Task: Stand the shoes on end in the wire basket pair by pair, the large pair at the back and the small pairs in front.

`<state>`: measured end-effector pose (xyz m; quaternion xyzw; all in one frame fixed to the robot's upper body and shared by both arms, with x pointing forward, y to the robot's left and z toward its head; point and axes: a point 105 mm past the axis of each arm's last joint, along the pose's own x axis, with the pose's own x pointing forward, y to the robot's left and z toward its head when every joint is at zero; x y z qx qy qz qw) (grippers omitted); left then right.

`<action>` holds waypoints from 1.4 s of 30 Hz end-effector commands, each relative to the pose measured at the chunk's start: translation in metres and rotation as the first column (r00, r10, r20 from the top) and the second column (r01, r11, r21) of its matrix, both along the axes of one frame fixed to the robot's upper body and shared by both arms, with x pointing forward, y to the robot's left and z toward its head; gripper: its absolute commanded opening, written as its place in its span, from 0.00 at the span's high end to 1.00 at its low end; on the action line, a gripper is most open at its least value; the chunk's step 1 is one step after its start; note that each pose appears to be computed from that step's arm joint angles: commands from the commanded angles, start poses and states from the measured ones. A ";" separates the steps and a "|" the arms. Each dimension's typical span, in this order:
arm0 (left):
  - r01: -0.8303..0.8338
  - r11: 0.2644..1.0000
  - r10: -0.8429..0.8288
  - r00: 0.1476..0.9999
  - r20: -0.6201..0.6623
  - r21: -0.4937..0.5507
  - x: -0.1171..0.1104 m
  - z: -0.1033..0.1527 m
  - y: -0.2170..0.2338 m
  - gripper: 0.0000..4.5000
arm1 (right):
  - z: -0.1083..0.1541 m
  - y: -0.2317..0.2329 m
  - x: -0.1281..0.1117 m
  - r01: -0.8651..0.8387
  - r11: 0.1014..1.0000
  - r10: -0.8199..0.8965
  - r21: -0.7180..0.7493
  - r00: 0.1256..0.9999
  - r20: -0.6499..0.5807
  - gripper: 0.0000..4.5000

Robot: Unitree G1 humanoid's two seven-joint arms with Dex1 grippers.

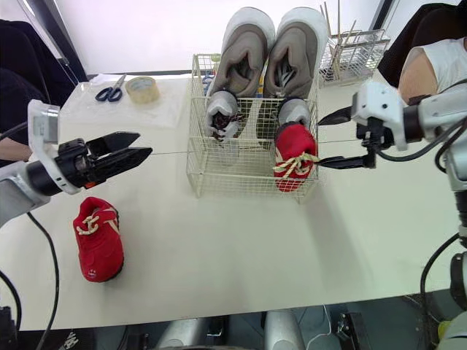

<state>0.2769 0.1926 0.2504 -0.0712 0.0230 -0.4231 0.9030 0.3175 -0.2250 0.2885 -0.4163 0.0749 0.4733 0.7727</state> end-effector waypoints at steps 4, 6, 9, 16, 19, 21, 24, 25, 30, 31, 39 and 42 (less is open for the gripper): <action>-0.105 0.987 0.104 0.994 0.017 0.120 -0.015 0.015 0.032 0.00 | 0.066 0.024 -0.030 -0.140 0.981 0.122 0.131 0.983 0.139 0.01; -0.127 0.979 0.130 0.992 -0.009 0.158 -0.019 0.011 0.041 0.00 | 0.076 0.041 -0.038 -0.226 0.959 0.200 0.174 0.968 0.153 0.01; -0.183 0.963 0.205 0.974 -0.094 0.197 -0.028 -0.001 0.066 0.00 | 0.084 0.084 -0.059 -0.442 0.864 0.415 0.242 0.896 0.156 0.01; -0.273 0.933 0.326 0.917 -0.231 0.233 -0.048 -0.033 0.105 0.00 | 0.073 0.120 -0.071 -0.579 0.757 0.571 0.303 0.812 0.122 0.01; -0.323 0.921 0.374 0.891 -0.259 0.218 -0.050 -0.040 0.117 0.00 | 0.064 0.128 -0.075 -0.607 0.731 0.610 0.313 0.786 0.100 0.01; -0.327 0.920 0.379 0.882 -0.279 0.217 -0.049 -0.045 0.117 0.00 | 0.063 0.132 -0.076 -0.616 0.719 0.622 0.323 0.777 0.098 0.01; -0.360 0.908 0.415 0.842 -0.345 0.214 -0.041 -0.069 0.123 0.00 | 0.061 0.135 -0.078 -0.622 0.714 0.628 0.321 0.772 0.099 0.01; -0.370 0.904 0.426 0.829 -0.361 0.216 -0.039 -0.075 0.126 0.00 | 0.061 0.136 -0.078 -0.623 0.714 0.629 0.319 0.771 0.098 0.01; -0.428 0.866 0.500 0.748 -0.436 0.259 -0.039 -0.108 0.148 0.00 | 0.060 0.136 -0.082 -0.614 0.722 0.620 0.320 0.779 0.095 0.01; -0.436 0.863 0.506 0.738 -0.446 0.256 -0.040 -0.111 0.152 0.00 | 0.060 0.136 -0.083 -0.609 0.727 0.615 0.318 0.783 0.094 0.01; -0.466 0.842 0.536 0.662 -0.524 0.273 -0.037 -0.152 0.158 0.00 | 0.061 0.136 -0.084 -0.587 0.741 0.587 0.326 0.802 0.110 0.01; -0.484 0.834 0.544 0.643 -0.540 0.265 -0.027 -0.164 0.154 0.00 | 0.061 0.136 -0.083 -0.582 0.744 0.582 0.328 0.806 0.111 0.01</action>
